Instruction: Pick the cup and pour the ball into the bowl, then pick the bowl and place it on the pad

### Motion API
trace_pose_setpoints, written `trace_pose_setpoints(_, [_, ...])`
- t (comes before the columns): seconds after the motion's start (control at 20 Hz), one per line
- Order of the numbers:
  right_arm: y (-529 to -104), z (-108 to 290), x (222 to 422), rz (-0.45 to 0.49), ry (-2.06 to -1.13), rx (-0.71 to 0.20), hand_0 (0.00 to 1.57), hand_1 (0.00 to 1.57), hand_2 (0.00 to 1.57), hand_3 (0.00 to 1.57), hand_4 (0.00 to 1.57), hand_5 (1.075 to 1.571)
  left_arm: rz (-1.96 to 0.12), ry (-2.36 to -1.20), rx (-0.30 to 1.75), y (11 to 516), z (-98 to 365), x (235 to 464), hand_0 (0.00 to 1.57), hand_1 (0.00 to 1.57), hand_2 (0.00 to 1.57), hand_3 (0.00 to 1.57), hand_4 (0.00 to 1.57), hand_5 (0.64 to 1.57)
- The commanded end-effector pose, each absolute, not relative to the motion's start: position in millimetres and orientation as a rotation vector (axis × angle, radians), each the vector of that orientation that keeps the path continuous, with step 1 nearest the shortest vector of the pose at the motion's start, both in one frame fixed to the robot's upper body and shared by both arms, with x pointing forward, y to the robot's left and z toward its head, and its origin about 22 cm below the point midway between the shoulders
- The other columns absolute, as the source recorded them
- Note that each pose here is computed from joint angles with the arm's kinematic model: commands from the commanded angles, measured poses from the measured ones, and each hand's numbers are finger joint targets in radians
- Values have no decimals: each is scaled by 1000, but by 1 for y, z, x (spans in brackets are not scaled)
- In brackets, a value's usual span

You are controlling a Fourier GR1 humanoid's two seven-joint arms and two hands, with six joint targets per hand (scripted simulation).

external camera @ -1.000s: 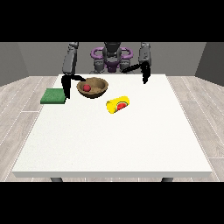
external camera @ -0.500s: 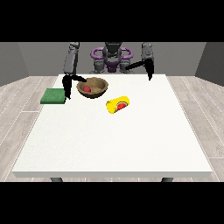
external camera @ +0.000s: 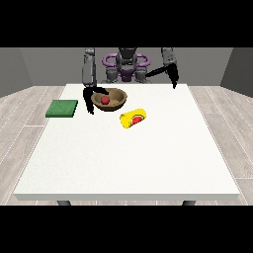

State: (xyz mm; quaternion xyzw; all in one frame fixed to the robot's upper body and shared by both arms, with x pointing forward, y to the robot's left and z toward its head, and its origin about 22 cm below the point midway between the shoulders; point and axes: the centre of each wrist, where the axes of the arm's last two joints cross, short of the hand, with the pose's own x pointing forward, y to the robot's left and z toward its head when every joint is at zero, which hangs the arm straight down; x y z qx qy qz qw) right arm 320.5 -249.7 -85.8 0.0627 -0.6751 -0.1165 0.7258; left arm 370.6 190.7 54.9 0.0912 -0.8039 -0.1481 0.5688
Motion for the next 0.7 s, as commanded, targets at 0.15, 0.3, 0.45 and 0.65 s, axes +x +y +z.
trace_pose_setpoints(0.15, [-263, -108, 302, -185, -1277, -87, 1571, 1571, 1571, 1571, 1045, 1553, -357, -1948, 192, 195, 76, 377, 0, 0, 0, 0, 0, 1568])
trace_pose_setpoints(0.3, [-269, -113, 293, -163, -1240, -122, 1571, 1571, 1571, 1571, 1042, 1549, -352, -1913, 214, 200, 63, 370, 0, 0, 0, 0, 0, 1569])
trace_pose_setpoints(0.45, [-260, -81, 327, -125, -1230, -153, 1571, 1571, 1571, 1571, 1025, 1554, -305, -1878, 210, 211, 58, 373, 0, 0, 0, 0, 0, 1570])
trace_pose_setpoints(0.65, [-257, -73, 333, -88, -1189, -161, 1571, 1571, 1571, 1571, 1020, 1552, -279, -1809, 258, 231, 21, 352, 0, 0, 0, 0, 0, 1570])
